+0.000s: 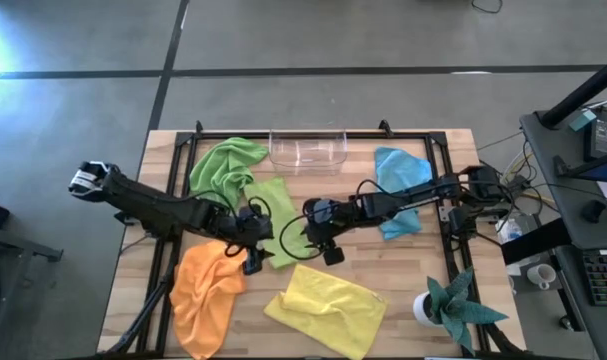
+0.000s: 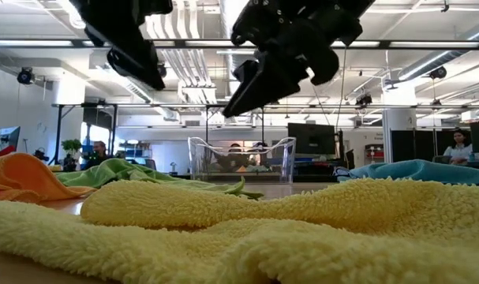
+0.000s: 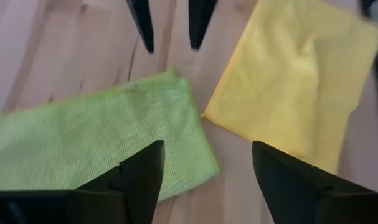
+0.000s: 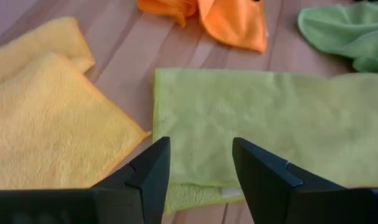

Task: Fold microfiber towels
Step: Fold the green microfiber towel

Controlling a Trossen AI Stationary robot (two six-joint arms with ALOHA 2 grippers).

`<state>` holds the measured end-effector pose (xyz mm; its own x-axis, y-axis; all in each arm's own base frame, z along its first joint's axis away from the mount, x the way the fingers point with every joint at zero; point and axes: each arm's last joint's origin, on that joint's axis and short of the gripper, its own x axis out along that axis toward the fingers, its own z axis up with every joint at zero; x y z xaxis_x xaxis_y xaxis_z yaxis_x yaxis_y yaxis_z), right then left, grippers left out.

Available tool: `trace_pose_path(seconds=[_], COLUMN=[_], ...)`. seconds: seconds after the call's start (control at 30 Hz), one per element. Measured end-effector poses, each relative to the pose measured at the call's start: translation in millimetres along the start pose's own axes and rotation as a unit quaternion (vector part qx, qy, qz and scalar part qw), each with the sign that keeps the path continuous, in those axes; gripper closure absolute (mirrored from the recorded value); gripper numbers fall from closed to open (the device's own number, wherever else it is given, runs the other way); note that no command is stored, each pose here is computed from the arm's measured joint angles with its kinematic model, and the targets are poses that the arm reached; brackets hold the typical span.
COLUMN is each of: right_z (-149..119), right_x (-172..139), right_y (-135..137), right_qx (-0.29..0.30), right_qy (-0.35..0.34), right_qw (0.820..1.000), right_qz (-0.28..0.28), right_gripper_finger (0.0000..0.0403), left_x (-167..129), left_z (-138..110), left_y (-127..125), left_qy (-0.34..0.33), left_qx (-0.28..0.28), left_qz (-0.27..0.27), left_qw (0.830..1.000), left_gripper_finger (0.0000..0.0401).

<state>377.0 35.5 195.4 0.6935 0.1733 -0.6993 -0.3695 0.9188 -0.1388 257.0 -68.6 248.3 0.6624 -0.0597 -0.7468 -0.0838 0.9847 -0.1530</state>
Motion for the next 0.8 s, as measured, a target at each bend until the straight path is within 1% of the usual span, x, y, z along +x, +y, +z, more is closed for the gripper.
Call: trace_pose_path(seconds=[0.17,0.23,0.33,0.5,0.57,0.67,0.8], right_z=[-7.2,-10.2,-13.0,-17.1,-16.1,-18.6,-12.4], right_x=[2.3,3.4,4.8,9.1,16.3,33.3,41.9], right_y=[3.0,4.2,5.4,6.0,5.4,5.8,4.1], right_qx=[-0.005,-0.005,-0.006,-0.017,-0.026,-0.036,-0.029], right_qy=[0.009,0.009,0.002,-0.008,-0.019,-0.003,0.0], right_qw=[1.0,1.0,1.0,1.0,0.999,0.999,0.999], right_qz=[0.005,0.012,0.015,0.011,0.011,0.022,0.026], right_gripper_finger=[0.0229,0.0229,0.0229,0.0229,0.0229,0.0229,0.0229], left_x=[32.4,47.0,61.6,69.2,69.4,71.0,72.0], left_z=[-17.2,-25.2,-28.9,-30.6,-31.4,-34.5,-37.3], left_y=[-6.6,-9.1,-14.2,-15.4,-15.2,-15.3,-16.2], left_qy=[0.054,0.083,0.092,0.091,0.091,0.1,0.1], left_qx=[0.053,0.063,0.068,0.074,0.086,0.111,0.116], left_qz=[0.018,0.025,0.024,0.021,0.02,0.02,0.017], left_qw=[0.997,0.994,0.993,0.993,0.992,0.989,0.988], left_gripper_finger=[0.0173,0.0173,0.0173,0.0173,0.0173,0.0173,0.0173])
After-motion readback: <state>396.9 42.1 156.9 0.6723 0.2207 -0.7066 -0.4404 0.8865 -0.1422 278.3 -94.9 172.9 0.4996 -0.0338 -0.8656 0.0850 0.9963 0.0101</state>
